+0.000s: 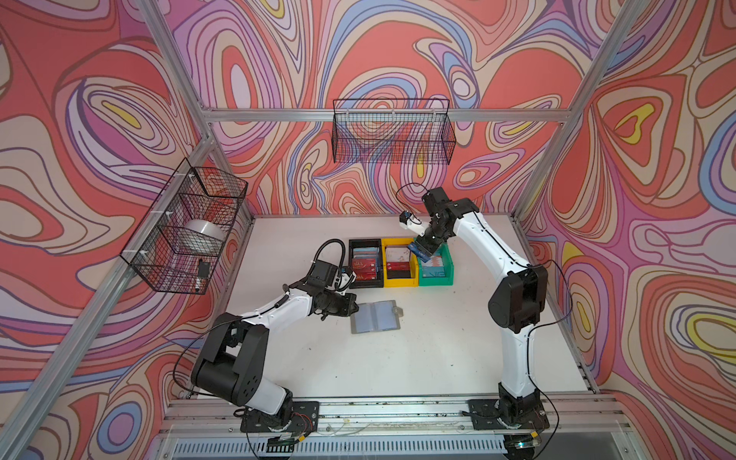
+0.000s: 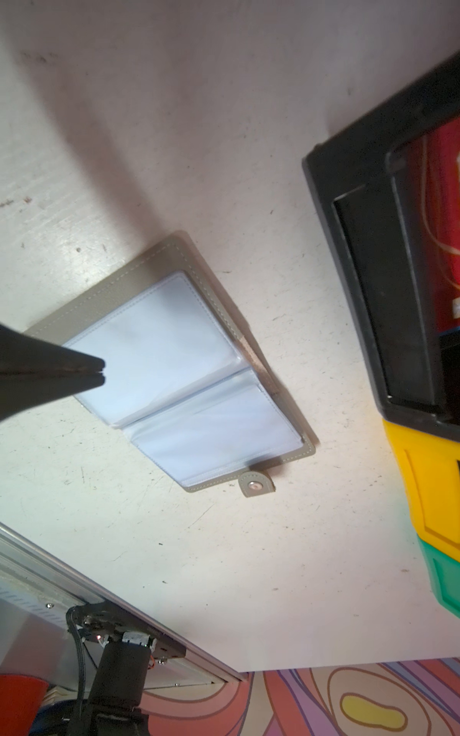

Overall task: Take the credit cards out of the card holder
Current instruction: Place the credit card in the storage box.

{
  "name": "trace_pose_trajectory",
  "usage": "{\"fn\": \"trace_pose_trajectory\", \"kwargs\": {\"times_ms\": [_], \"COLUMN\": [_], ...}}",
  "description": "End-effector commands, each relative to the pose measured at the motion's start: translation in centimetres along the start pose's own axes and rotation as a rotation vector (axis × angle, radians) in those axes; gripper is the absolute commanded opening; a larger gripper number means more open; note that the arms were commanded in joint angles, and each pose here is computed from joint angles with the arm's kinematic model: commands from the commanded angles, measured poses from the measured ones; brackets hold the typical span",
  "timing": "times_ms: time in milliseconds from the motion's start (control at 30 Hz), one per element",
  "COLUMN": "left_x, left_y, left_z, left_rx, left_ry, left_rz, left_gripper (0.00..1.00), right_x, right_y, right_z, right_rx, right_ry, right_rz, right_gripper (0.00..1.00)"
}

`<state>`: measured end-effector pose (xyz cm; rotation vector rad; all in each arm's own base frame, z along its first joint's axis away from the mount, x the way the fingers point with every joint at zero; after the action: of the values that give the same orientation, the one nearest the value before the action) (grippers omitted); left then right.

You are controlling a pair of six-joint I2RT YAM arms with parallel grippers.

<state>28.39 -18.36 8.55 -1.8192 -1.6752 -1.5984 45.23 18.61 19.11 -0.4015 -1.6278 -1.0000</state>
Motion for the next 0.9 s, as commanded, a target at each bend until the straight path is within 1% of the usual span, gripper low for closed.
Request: {"fn": "trace_pose_trajectory", "kwargs": {"times_ms": [0, 200, 333, 533, 867], "left_x": [0.5, 0.5, 0.3, 0.4, 0.3], "left_y": [-0.2, -0.1, -0.1, 0.0, -0.2], "left_z": [0.0, 0.0, 0.0, 0.0, 0.0], "left_rx": [0.006, 0.005, 0.009, 0.008, 0.015], "left_ry": [0.01, 0.013, 0.011, 0.013, 0.011], "left_rz": [-0.005, -0.004, 0.001, 0.001, 0.003], "left_gripper": [0.0, 0.0, 0.0, 0.0, 0.0], "right_x": [0.0, 0.2, 0.2, 0.7, 0.2], "right_y": [0.3, -0.9, -1.8, -2.1, -4.0], "right_z": [-1.9, -5.0, -6.4, -6.5, -6.1], "right_rx": [0.028, 0.032, 0.029, 0.029, 0.092], "right_ry": [-0.077, -0.188, -0.215, -0.198, -0.158], "right_rz": [-0.023, 0.006, 0.028, 0.022, 0.083], "right_gripper": [0.0, 0.0, 0.0, 0.0, 0.0]}}
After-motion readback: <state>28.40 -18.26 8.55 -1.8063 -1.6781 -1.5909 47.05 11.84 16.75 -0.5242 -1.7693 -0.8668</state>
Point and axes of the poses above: each gripper's point midway between its finger pads, its own x axis back along the fingers, its own z axis along the line the jaws close on, y = z × x, the point moved 2 cm from there along x, back along the fingers, and after that the axes turned 15 degrees about -x, right-handed, at the moved point
